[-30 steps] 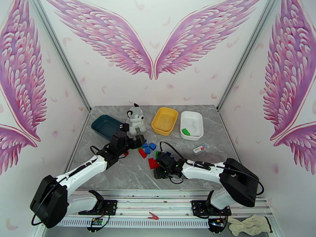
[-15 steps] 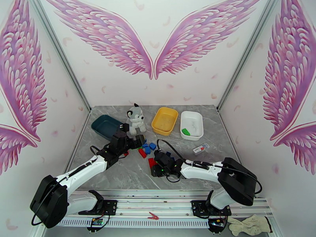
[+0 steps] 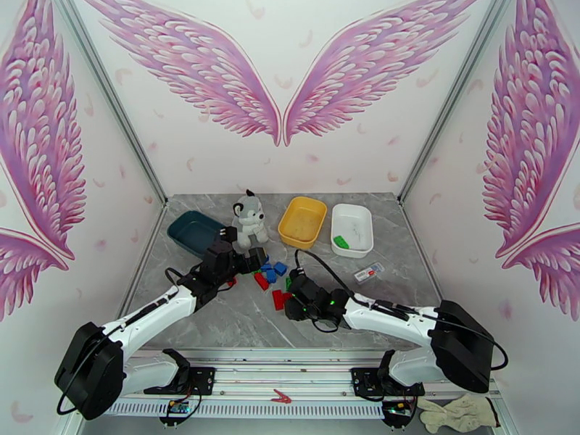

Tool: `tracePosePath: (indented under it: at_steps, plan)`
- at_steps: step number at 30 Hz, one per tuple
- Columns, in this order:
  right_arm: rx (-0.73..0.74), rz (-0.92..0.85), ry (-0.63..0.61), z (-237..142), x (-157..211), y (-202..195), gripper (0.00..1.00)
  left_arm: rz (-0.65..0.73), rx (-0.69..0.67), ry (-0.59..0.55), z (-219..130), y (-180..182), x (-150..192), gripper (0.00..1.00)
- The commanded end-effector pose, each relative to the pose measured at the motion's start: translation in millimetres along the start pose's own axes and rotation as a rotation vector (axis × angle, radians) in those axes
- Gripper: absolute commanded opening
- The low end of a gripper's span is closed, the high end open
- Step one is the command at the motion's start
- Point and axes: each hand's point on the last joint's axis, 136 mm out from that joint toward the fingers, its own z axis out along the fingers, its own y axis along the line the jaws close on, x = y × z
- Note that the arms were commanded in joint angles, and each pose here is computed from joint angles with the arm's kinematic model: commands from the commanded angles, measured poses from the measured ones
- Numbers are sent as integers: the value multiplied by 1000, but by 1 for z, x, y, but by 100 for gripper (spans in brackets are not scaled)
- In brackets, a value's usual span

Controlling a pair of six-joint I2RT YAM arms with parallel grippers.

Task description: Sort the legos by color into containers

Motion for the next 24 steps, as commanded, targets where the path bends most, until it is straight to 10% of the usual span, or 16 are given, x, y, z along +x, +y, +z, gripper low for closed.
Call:
tracePosePath:
  at_steps: [1,24]
  plan:
    - [38,-8,-83,-20,-30,-7,41,39,25,-3,0,-11,2,99]
    - [292,568,-433,-99,-200,-235,42,256,253,197,28,-110,71,99]
